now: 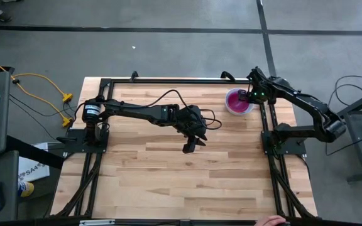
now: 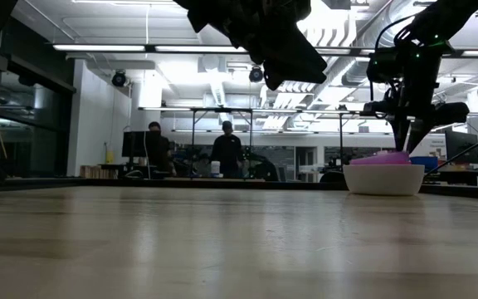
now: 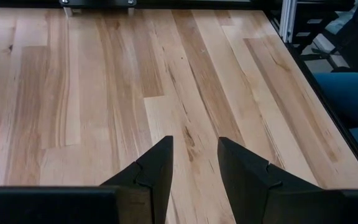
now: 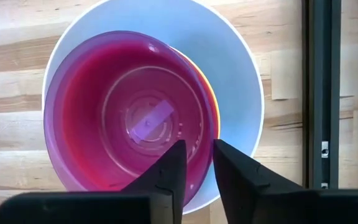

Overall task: Nest bowls inside each other
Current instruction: Stack the purple bowl on top of the pink bowl, then return to Home Position

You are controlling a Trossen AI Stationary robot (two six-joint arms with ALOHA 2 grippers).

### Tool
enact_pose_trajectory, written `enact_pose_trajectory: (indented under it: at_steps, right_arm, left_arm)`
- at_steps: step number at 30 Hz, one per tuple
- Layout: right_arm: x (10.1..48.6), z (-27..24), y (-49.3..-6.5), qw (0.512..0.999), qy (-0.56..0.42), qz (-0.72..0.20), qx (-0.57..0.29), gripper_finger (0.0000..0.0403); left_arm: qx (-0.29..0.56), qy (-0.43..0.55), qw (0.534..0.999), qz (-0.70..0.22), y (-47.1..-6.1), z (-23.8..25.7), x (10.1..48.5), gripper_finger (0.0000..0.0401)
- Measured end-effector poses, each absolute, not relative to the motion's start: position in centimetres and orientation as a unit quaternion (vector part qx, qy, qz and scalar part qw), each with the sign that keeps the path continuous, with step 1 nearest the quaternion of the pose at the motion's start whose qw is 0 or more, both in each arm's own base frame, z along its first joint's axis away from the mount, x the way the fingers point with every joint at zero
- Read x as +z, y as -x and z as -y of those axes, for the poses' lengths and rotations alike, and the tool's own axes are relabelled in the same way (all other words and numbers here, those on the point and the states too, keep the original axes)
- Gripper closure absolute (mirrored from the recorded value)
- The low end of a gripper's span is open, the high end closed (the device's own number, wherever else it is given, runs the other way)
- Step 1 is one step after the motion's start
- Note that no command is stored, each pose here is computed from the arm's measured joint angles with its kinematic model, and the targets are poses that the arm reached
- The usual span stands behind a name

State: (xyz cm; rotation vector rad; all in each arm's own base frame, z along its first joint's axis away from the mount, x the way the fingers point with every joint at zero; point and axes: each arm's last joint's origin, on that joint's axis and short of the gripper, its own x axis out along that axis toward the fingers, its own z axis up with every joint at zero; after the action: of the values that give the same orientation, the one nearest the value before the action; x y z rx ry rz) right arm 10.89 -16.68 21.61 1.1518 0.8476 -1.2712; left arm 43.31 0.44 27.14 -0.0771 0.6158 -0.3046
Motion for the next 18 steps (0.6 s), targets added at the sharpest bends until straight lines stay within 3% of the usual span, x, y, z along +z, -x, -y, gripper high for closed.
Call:
enact_pose_trajectory:
  at_steps: [18]
  right_arm:
    - [22.19,16.36,-10.75,0.600,-0.473,-0.363,-0.533,0.0312]
  left_arm:
    - [-0.145,0.036,0.941,-0.302,-43.31,-0.47,27.14,0.0274]
